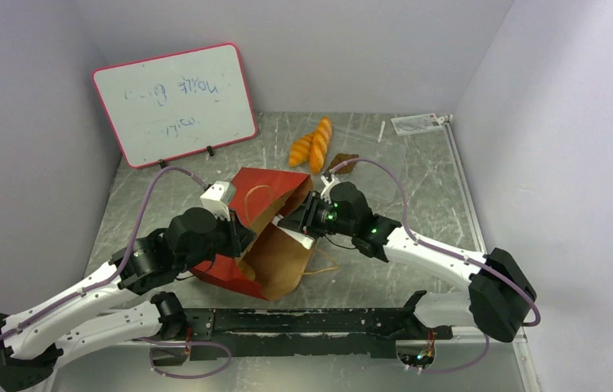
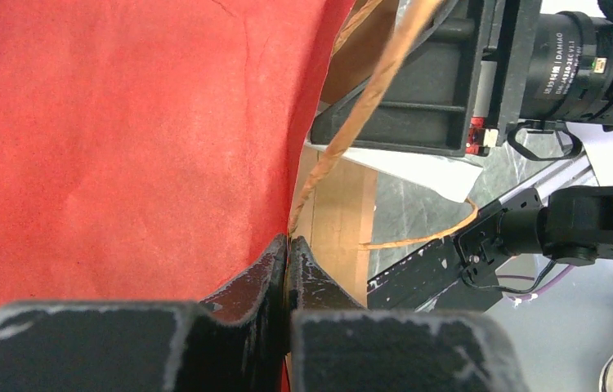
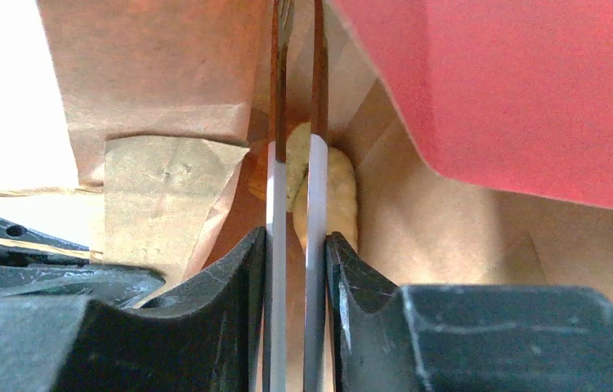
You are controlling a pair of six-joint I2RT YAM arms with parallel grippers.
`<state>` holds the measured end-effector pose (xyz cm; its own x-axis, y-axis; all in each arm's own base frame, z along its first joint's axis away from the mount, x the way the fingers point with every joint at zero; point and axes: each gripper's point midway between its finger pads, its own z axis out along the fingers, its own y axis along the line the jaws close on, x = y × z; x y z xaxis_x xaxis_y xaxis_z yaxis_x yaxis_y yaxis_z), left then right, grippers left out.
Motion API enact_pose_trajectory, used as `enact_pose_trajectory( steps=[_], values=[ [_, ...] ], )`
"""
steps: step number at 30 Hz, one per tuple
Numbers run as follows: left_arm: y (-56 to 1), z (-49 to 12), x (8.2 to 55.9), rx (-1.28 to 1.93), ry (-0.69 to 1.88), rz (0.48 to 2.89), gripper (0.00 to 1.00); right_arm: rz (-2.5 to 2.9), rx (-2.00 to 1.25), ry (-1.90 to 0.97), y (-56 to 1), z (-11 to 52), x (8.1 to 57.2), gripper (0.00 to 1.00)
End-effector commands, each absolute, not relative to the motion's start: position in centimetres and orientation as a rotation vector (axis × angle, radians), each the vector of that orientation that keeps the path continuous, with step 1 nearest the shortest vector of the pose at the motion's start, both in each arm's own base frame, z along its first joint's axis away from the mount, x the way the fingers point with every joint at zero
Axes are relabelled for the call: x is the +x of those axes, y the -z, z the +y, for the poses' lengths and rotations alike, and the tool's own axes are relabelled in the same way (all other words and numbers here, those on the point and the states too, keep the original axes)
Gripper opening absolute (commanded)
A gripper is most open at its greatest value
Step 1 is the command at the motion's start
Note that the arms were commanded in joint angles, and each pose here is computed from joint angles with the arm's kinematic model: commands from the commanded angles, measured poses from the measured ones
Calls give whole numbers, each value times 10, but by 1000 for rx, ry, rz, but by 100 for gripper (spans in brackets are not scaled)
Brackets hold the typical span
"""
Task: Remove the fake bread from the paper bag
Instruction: Take out the fake bread from the paper bag.
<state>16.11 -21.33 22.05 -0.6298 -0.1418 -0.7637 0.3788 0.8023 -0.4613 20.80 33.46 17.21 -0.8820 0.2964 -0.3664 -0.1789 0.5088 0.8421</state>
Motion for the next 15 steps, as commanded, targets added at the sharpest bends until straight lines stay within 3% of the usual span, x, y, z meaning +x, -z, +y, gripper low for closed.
enact_pose_trajectory(
  steps=[1, 15],
  values=[
    [-234, -219, 161, 173, 821, 2084, 7, 2182, 17, -1284, -198, 334, 216, 25],
    [-234, -226, 160, 184, 840, 2089, 7, 2113, 126, -1152, -176, 317, 235, 23]
  ],
)
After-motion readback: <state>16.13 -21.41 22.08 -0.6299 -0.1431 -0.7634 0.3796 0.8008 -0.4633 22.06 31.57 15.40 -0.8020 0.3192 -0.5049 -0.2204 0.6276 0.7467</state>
